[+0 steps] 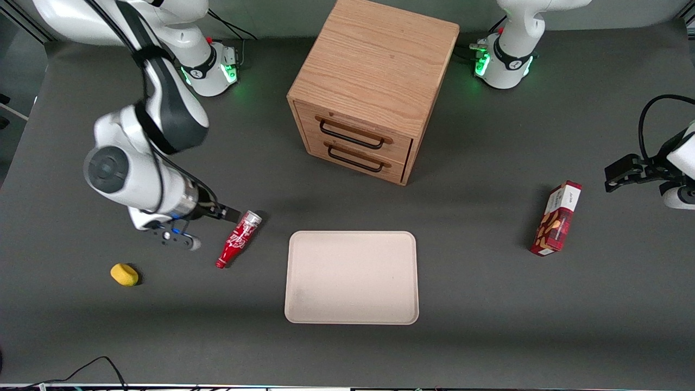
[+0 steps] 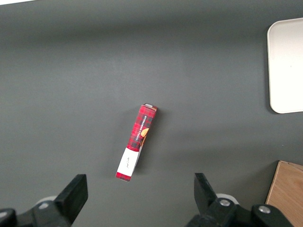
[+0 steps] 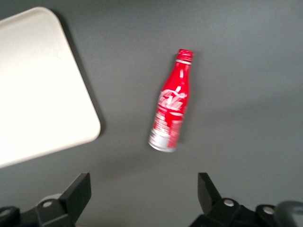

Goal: Place coke bottle on tray
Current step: 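Move the right gripper down to the red Coca-Cola bottle lying on its side, then close the right gripper around the bottle's body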

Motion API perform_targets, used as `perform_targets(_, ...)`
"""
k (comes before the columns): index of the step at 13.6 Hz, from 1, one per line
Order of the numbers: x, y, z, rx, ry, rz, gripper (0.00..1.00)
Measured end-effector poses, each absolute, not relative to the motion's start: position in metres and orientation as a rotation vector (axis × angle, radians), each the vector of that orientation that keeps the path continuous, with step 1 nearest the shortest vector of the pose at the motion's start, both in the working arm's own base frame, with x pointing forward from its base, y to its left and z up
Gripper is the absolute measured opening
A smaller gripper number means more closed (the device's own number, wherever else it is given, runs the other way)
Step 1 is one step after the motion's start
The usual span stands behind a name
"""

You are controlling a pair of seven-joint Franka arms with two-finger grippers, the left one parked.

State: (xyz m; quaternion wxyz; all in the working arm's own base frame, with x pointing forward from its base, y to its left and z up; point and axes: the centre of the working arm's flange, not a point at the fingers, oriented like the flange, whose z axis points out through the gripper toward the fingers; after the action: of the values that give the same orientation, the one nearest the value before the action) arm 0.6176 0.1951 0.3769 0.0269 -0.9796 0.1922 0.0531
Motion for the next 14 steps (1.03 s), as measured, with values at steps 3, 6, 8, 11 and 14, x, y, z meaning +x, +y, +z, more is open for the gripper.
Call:
perform_targets(3, 0.632, 0.198, 0.329, -2.991, 0.759, 0.111, 1.0)
perform_targets(6, 0.628, 0.198, 0.283, -2.998, 0.863, 0.042, 1.0)
perform_targets(8, 0.619, 0.198, 0.258, -3.0, 0.918, 0.003, 1.0)
perform_targets(11, 0.61, 0.197, 0.229, -3.014, 0.973, -0.026, 1.0)
perform_targets(14, 0.606, 0.195, 0.202, -3.051, 0.988, -0.031, 1.0)
